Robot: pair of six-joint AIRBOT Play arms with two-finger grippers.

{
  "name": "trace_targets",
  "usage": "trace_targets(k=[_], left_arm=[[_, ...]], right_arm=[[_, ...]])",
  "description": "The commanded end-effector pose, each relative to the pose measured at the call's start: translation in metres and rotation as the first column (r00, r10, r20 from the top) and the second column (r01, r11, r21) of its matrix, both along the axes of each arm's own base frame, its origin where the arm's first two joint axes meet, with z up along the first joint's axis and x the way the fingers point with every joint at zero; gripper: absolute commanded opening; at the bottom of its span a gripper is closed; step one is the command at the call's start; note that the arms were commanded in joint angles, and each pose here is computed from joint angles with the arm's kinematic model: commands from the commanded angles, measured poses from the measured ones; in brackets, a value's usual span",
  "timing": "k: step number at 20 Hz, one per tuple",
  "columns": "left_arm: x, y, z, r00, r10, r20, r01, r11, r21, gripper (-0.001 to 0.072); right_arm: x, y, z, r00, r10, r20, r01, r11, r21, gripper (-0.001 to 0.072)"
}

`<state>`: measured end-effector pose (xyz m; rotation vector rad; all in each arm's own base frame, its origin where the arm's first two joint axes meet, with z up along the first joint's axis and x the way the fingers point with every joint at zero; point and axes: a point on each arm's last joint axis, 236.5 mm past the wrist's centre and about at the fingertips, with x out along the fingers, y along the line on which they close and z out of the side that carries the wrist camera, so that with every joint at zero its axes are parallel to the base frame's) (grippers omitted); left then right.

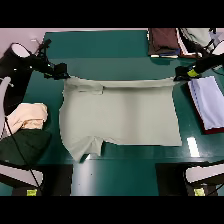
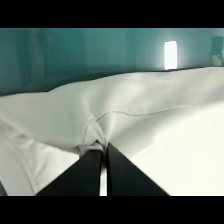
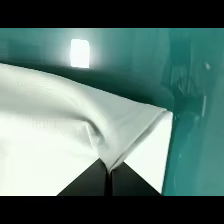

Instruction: Fold the shirts.

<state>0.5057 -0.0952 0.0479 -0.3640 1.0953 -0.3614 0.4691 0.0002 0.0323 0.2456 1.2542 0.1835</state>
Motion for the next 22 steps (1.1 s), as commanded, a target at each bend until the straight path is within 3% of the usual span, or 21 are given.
trace_targets(k=[1, 3, 5, 11, 12, 13, 14, 18, 22], left_arm=[[0.009, 0.007, -0.010, 1.000, -0.005, -0.014, 0.005, 1.000, -0.001, 0.0024], [-0.018, 0.011, -0.011, 0.991, -0.064, -0.116, 0.064, 0.998, -0.003, 0.0024], [-0.039, 0.023, -0.029, 0.975, -0.082, -0.208, 0.098, 0.993, 0.068, 0.0024], [-0.073, 0.009, -0.087, 0.937, -0.067, -0.343, 0.103, 0.991, 0.087, 0.0026], [-0.076, 0.011, -0.094, 0.932, -0.046, -0.360, 0.086, 0.992, 0.094, 0.0100], [-0.077, 0.013, -0.096, 0.929, -0.036, -0.368, 0.078, 0.992, 0.101, 0.0387], [-0.078, 0.018, -0.095, 0.927, -0.012, -0.375, 0.063, 0.990, 0.122, 0.0464], [-0.103, 0.036, -0.066, 0.939, -0.001, -0.343, 0.077, 0.975, 0.206, 0.0465], [-0.186, 0.039, -0.071, 0.933, 0.026, -0.360, 0.057, 0.974, 0.220, 0.0465]], right_arm=[[0.019, -0.001, -0.005, 0.998, -0.020, 0.063, 0.019, 1.000, 0.007, 0.0019], [0.002, -0.012, 0.004, 0.999, 0.011, 0.035, -0.009, 0.998, -0.058, 0.0019], [-0.015, -0.017, 0.009, 1.000, 0.030, -0.006, -0.031, 0.995, -0.097, 0.0019], [-0.056, -0.010, -0.031, 0.996, 0.017, -0.093, -0.024, 0.997, -0.078, 0.0021], [-0.059, -0.010, -0.037, 0.995, 0.014, -0.098, -0.021, 0.997, -0.077, 0.0076], [-0.060, -0.010, -0.038, 0.995, 0.009, -0.098, -0.016, 0.997, -0.077, 0.0366], [-0.059, -0.010, -0.035, 0.996, -0.001, -0.092, -0.006, 0.997, -0.074, 0.0458], [-0.061, 0.002, 0.011, 1.000, -0.015, -0.005, 0.015, 1.000, -0.001, 0.0453], [-0.079, 0.014, 0.058, 0.996, 0.019, 0.083, -0.019, 1.000, -0.004, 0.0453]])
